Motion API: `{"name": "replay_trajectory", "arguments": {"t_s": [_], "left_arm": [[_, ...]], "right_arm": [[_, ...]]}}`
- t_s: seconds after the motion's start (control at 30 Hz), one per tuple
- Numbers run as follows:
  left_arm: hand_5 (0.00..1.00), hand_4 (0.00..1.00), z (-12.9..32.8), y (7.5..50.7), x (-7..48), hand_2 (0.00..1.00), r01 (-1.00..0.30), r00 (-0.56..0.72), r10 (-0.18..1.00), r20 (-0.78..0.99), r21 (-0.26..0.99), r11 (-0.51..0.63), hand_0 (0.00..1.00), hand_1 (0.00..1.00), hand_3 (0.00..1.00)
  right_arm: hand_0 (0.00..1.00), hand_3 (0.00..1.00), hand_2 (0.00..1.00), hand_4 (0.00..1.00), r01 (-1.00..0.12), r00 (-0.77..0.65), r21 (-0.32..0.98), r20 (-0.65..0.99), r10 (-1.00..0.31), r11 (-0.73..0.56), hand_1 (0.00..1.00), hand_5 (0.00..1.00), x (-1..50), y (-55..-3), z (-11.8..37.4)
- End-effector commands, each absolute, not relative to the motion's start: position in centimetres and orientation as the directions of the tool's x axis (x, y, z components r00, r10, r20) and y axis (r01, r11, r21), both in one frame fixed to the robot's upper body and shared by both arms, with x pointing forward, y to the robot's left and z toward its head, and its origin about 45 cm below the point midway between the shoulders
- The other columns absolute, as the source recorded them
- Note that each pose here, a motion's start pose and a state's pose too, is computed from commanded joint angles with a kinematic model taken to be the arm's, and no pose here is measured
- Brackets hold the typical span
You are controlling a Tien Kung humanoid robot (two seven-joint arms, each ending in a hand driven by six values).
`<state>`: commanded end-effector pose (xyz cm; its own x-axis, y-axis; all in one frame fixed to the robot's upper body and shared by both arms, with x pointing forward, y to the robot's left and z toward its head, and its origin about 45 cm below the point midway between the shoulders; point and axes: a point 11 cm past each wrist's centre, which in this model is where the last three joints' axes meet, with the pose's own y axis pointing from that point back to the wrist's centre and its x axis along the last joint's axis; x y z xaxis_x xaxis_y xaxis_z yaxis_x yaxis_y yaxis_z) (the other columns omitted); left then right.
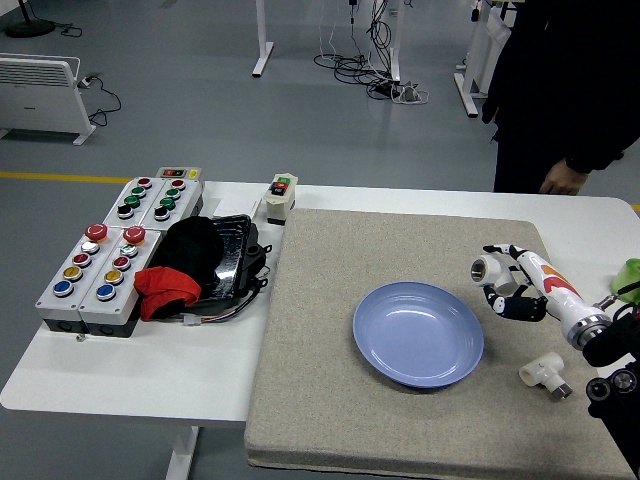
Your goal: Pick pipe place plate twice
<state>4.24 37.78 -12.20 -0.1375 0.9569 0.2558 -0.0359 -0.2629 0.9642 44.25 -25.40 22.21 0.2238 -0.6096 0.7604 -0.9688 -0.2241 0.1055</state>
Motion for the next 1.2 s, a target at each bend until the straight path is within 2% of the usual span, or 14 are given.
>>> {"name": "replay_trajectory", "arguments": {"t_s": [0.03,0.2,0.23,0.4,0.43,0.6,0.63,0.8,0.83,1.0,1.03,1.2], "left_arm": [[0.998,0.267,-12.2,37.8,4.2,0.555,-0.036,-0.138,0.957,0.256,0.964,-0.263,0.624,0.593,0.595],[0.998,0.267,-12.2,37.8,4.2,0.555,-0.037,-0.14,0.957,0.256,0.964,-0.263,0.624,0.593,0.595],[0.998,0.268,-12.2,37.8,4.2,0.554,-0.037,-0.14,0.956,0.256,0.964,-0.264,0.624,0.593,0.593],[0.998,0.268,-12.2,37.8,4.4,0.554,-0.039,-0.139,0.957,0.256,0.964,-0.263,0.624,0.593,0.593],[0.998,0.268,-12.2,37.8,4.4,0.553,-0.039,-0.139,0.957,0.255,0.964,-0.263,0.624,0.593,0.593],[0.998,0.268,-12.2,37.8,4.5,0.553,-0.04,-0.14,0.957,0.256,0.964,-0.263,0.624,0.593,0.593],[0.998,0.266,-12.2,37.8,4.5,0.552,-0.041,-0.139,0.957,0.256,0.964,-0.264,0.624,0.592,0.593],[0.998,0.266,-12.1,38.0,4.7,0.552,-0.047,-0.138,0.956,0.259,0.962,-0.268,0.624,0.592,0.593],[0.998,0.267,-12.1,38.0,4.8,0.55,-0.049,-0.138,0.956,0.259,0.962,-0.268,0.623,0.591,0.592],[0.998,0.267,-12.0,38.0,5.0,0.55,-0.055,-0.144,0.955,0.259,0.961,-0.269,0.623,0.591,0.592],[0.998,0.268,-12.0,38.1,5.0,0.547,-0.056,-0.143,0.955,0.26,0.961,-0.27,0.623,0.59,0.59],[0.998,0.268,-12.0,38.1,5.1,0.547,-0.059,-0.144,0.955,0.26,0.961,-0.271,0.623,0.59,0.59]], "right_arm": [[0.403,0.573,0.505,0.321,-0.966,0.231,0.107,0.762,-0.605,-0.234,0.47,0.246,44.2,-25.1,22.2],[0.403,0.573,0.505,0.321,-0.941,0.29,0.135,0.792,-0.538,-0.309,0.47,0.246,43.4,-23.0,21.6],[0.702,0.665,0.623,0.42,-0.937,0.3,0.144,0.801,-0.518,-0.319,0.665,0.239,43.4,-22.7,21.3],[0.702,0.665,0.623,0.42,-0.918,0.338,0.188,0.829,-0.445,-0.348,0.665,0.239,43.2,-21.9,20.5],[0.842,0.815,0.756,0.569,-0.91,0.36,0.208,0.825,-0.436,-0.359,0.757,0.343,43.1,-21.8,20.2],[0.842,0.815,0.756,0.569,-0.891,0.403,0.259,0.831,-0.385,-0.374,0.757,0.343,42.9,-21.6,19.3],[0.94,0.889,0.936,0.64,-0.89,0.404,0.262,0.832,-0.38,-0.373,0.852,0.363,42.9,-21.7,19.2],[0.94,0.889,0.936,0.64,-0.894,0.385,0.253,0.857,-0.344,-0.369,0.852,0.363,42.9,-21.9,19.2],[0.998,0.96,0.998,0.702,-0.896,0.377,0.246,0.861,-0.341,-0.37,0.926,0.299,42.9,-22.0,19.3],[0.998,0.96,0.998,0.702,-0.892,0.372,0.24,0.872,-0.319,-0.384,0.926,0.299,43.0,-22.0,19.7],[0.998,0.998,0.998,0.834,-0.89,0.375,0.241,0.87,-0.32,-0.387,0.958,0.281,43.0,-22.1,19.8],[0.998,0.998,0.998,0.834,-0.913,0.321,0.177,0.868,-0.379,-0.368,0.958,0.281,43.0,-23.0,21.1]]}}
